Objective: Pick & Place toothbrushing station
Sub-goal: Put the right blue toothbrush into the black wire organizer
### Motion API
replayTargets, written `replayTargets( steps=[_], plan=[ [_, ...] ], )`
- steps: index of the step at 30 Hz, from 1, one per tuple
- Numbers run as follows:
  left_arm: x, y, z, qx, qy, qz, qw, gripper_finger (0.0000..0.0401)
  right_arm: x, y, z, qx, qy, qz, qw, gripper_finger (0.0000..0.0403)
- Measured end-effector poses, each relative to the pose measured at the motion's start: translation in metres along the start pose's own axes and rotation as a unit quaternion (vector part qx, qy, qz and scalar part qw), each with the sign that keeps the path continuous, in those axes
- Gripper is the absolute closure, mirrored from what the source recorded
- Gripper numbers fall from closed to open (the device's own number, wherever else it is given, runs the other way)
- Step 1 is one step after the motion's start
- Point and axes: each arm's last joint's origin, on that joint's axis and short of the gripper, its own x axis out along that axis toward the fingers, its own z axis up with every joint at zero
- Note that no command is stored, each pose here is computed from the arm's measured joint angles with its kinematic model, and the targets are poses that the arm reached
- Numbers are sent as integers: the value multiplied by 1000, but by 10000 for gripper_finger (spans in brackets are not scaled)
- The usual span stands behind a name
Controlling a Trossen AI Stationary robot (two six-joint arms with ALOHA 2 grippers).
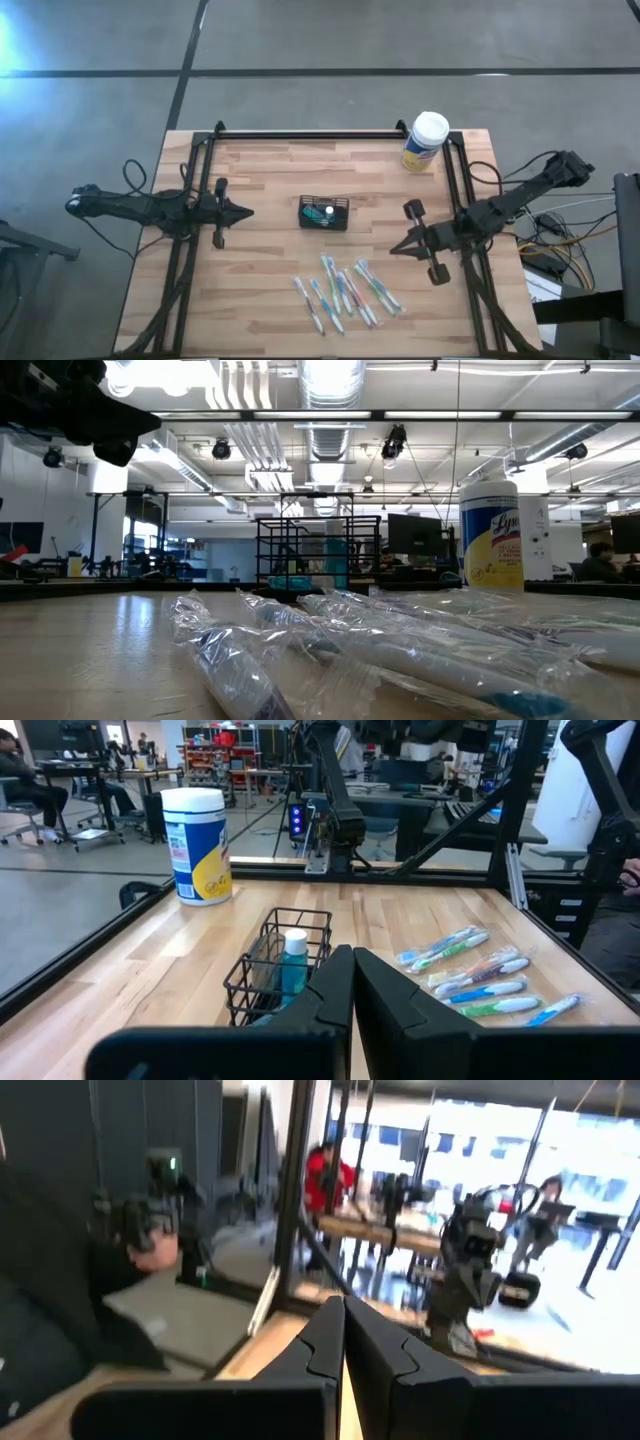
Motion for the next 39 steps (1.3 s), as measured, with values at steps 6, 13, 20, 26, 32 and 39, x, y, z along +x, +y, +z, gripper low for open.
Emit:
replayTargets(
  steps=[6,13,20,26,32,39],
  plan=[
    [0,0,0,0,2,0,1000,389,3,-1,17,-1,51,6,999,394],
    [0,0,0,0,1,0,1000,389,2,-2,28,3,33,5,999,394],
    [0,0,0,0,1,0,1000,389,1,-3,33,5,24,4,1000,394],
    [0,0,0,0,1,0,1000,389,1,-3,33,9,24,4,1000,394],
    [0,0,0,-2,2,0,1000,389,12,0,23,1,49,7,999,394],
    [0,0,0,-3,2,0,1000,389,24,3,15,-3,71,11,997,394]
  ],
)
